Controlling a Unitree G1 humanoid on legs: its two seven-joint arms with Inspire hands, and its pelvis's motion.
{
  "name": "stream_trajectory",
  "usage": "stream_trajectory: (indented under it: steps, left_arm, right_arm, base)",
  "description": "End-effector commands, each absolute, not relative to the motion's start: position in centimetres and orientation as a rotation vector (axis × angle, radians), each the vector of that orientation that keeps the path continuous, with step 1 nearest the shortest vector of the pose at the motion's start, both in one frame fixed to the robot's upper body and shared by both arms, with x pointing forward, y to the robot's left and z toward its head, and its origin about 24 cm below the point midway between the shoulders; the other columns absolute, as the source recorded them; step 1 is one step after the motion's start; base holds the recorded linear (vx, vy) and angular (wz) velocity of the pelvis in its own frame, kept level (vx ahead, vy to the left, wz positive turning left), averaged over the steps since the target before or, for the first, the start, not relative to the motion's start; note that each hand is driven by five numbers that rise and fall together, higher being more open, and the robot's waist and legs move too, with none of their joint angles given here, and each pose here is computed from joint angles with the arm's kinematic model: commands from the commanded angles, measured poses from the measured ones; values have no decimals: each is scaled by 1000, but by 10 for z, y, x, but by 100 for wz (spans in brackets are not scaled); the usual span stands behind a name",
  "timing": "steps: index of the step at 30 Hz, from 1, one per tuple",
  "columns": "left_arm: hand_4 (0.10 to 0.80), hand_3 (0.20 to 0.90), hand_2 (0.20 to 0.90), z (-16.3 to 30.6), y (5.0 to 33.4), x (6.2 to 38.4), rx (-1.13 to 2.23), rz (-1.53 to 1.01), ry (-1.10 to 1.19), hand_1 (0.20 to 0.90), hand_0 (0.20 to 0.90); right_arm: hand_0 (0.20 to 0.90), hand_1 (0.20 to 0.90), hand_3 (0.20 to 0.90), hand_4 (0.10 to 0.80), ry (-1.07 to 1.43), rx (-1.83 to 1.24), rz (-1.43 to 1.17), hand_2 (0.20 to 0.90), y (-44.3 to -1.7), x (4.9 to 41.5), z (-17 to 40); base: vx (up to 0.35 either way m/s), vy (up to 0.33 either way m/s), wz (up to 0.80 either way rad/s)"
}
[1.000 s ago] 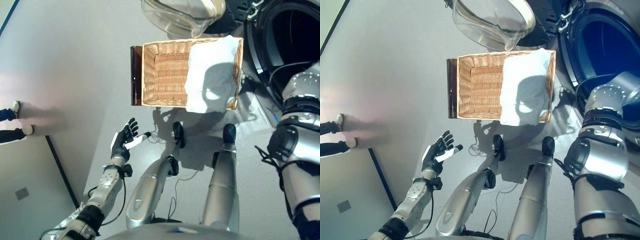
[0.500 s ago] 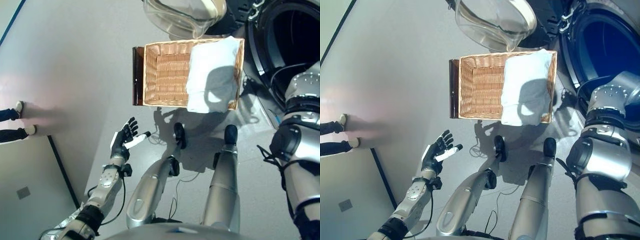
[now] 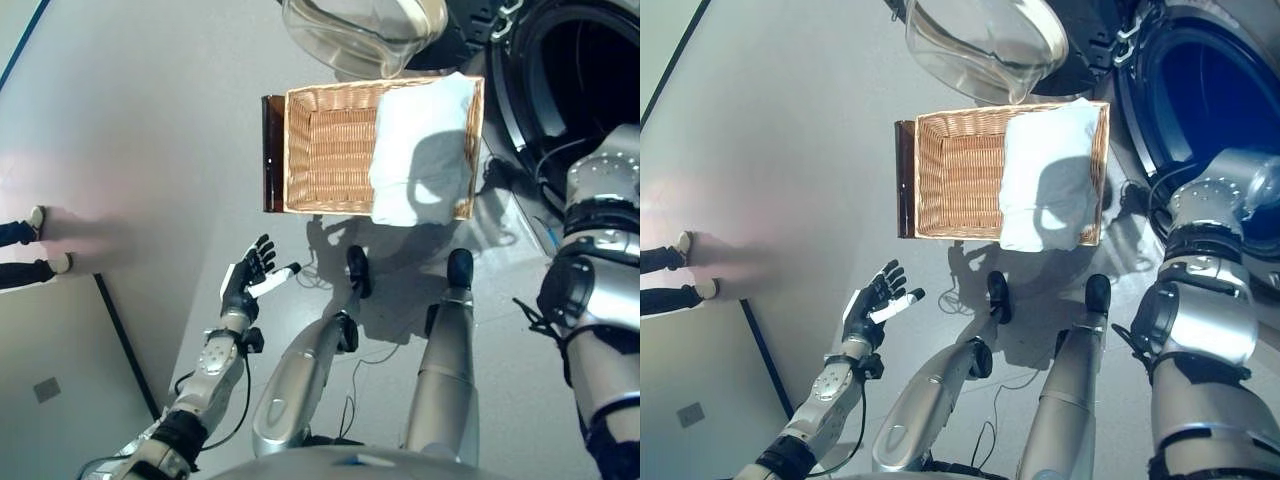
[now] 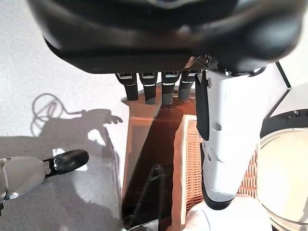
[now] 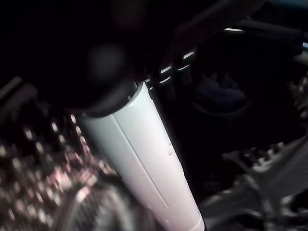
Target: Pick up the clothes and place them into the washing machine
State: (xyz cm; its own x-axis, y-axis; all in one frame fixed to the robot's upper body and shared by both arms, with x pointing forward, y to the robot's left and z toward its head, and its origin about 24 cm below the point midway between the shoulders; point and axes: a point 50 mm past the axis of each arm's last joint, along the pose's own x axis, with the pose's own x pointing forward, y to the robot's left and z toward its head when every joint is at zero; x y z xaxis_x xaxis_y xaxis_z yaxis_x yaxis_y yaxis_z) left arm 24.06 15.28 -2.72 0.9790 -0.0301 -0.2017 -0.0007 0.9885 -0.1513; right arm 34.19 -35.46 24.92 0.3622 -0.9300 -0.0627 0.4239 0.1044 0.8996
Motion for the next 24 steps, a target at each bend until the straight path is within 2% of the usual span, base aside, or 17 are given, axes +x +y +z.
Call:
stream_trajectory:
  steps: [1,12,24]
  left_arm:
    - [800,900,900,-16,168,231,-169,66,108,900,900]
    - [800,900,900,-10,171,229,-168,95,73,900,900]
    - [800,900,900,-15,175,225,-158,115,93,900,900]
  right_arm:
    - [900,900,900,800,-844,710,-1018,900,-352,325,305]
    - [900,900,900,800,-579,497,-927,900,-302,349,213]
    - [900,900,900,800,-462,524,-938,900,-289,345,166]
  base:
    - [0,0,0]
    - [0,0,0]
    - [0,0,0]
